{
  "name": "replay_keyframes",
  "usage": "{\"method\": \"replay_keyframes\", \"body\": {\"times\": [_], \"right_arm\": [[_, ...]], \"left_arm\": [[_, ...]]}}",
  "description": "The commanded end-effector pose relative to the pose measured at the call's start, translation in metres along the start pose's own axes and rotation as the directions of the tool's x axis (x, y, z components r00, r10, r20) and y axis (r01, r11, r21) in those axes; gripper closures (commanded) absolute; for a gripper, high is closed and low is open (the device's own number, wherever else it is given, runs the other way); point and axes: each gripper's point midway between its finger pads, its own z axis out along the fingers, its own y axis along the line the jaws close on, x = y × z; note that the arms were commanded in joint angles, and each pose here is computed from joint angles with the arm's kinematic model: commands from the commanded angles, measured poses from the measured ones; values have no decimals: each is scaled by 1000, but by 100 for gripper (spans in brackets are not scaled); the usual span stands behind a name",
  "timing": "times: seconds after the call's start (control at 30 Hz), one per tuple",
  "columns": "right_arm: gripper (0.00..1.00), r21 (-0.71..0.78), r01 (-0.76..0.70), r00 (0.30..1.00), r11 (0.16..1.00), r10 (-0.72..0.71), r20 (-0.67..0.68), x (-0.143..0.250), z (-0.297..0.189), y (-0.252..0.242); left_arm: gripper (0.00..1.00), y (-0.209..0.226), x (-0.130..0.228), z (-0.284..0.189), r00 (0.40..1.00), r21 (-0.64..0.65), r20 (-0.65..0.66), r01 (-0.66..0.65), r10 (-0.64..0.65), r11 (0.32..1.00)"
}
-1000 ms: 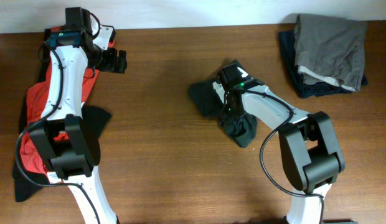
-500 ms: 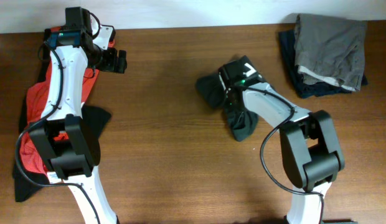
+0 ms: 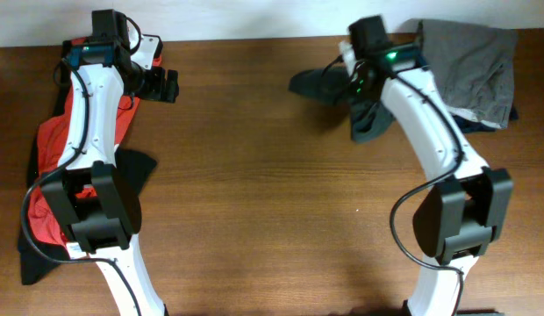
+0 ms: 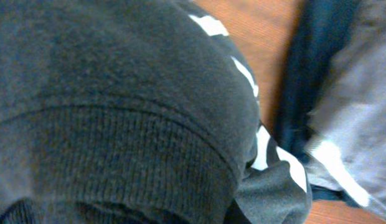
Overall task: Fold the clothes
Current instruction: 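Carry the bundle right and place it on the folded clothes stack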
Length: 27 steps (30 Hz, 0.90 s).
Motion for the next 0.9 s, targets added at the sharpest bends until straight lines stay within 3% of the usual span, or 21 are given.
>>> {"method": "replay_keyframes", "body": {"times": [0.0,0.13,0.27,0.33,0.47,0.6,0.77,0.87], "right_arm": [[96,71,-69,995,995,63,83,-16,-36,-49],[96,151,-150,984,977,133,117,-17,-52,-93],[96,238,-126,984,963,92,151,-20,-64,-135],[96,279,-83,982,957,31,186,-25,-67,-163],[96,280,171,931,945,-248,269,-43,-69,-187],[96,364,171,868,915,-315,384,-54,-82,-238],[96,378,280,766,882,-443,466,-52,-68,-269],[96,363,287,761,887,-441,476,-46,-45,-280]], "left_arm": [[1,3,-2,1,1000,7,8,0,0,1000],[1,3,-3,1,1000,5,13,-1,1,1000],[1,3,-5,1,1000,4,20,-2,2,1000],[1,3,-5,1,1000,3,23,-2,2,1000],[1,3,-6,1,1000,2,27,-3,3,1000],[1,3,-6,1,1000,2,27,-3,3,1000],[1,3,-9,1,999,3,38,-4,4,1000],[1,4,-9,1,999,3,38,-4,4,1000]]}}
